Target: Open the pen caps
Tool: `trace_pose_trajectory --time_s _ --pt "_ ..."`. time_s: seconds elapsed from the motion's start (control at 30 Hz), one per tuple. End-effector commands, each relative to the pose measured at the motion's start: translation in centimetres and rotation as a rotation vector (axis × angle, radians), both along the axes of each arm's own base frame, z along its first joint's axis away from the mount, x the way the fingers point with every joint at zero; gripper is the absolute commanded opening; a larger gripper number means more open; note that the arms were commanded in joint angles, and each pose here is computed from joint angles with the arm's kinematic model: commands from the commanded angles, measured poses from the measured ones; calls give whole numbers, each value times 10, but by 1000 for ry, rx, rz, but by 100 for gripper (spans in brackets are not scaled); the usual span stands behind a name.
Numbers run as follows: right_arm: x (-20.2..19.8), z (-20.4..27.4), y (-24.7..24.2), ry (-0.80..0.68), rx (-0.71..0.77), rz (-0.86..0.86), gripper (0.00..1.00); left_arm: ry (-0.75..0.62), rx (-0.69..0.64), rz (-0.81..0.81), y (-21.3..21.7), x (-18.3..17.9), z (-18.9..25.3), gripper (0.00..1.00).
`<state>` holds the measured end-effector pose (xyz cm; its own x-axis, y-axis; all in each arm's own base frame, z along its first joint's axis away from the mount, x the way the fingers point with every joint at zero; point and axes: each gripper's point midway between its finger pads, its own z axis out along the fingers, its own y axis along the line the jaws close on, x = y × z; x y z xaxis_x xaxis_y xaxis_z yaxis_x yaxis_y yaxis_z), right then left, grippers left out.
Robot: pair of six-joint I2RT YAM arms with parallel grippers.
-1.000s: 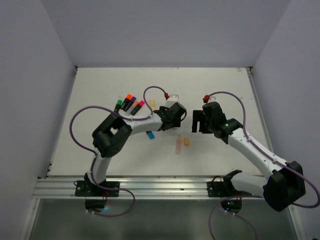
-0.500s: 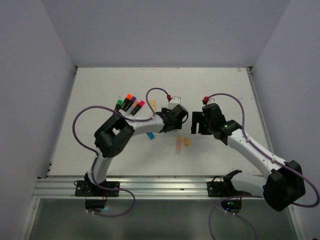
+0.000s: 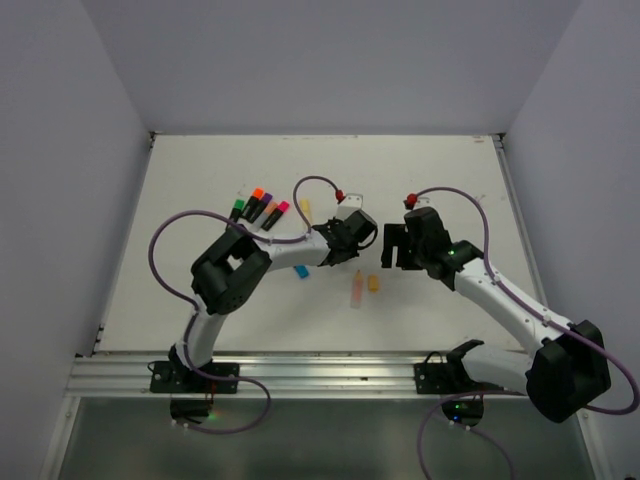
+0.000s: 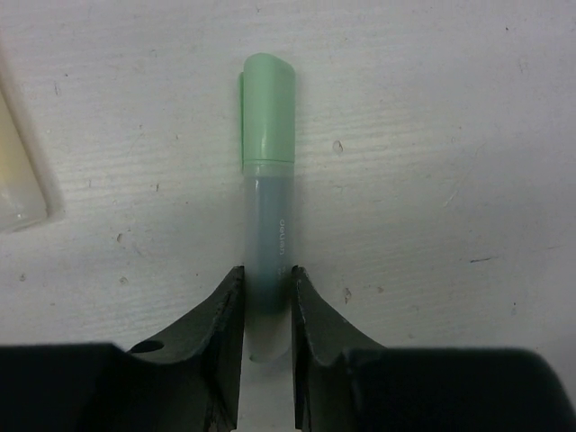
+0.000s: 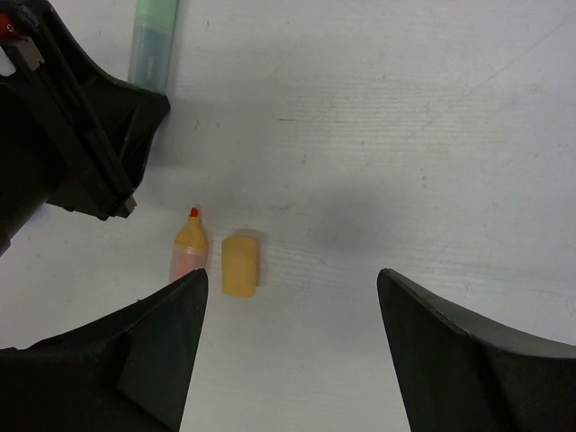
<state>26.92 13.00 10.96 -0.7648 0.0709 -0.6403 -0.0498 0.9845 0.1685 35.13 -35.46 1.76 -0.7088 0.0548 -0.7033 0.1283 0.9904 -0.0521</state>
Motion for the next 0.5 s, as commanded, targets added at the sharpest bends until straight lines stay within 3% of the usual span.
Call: trace_pose_trajectory --time_s 0.0,0.23,0.47 --pt "3 6 11 -25 50 24 81 -15 7 -5 0 1 2 0" --pt "7 33 29 -62 130 88 81 -93 16 -108 18 -10 46 0" --pt "23 81 62 -113 290 131 80 -296 -138 -293 31 -38 126 0"
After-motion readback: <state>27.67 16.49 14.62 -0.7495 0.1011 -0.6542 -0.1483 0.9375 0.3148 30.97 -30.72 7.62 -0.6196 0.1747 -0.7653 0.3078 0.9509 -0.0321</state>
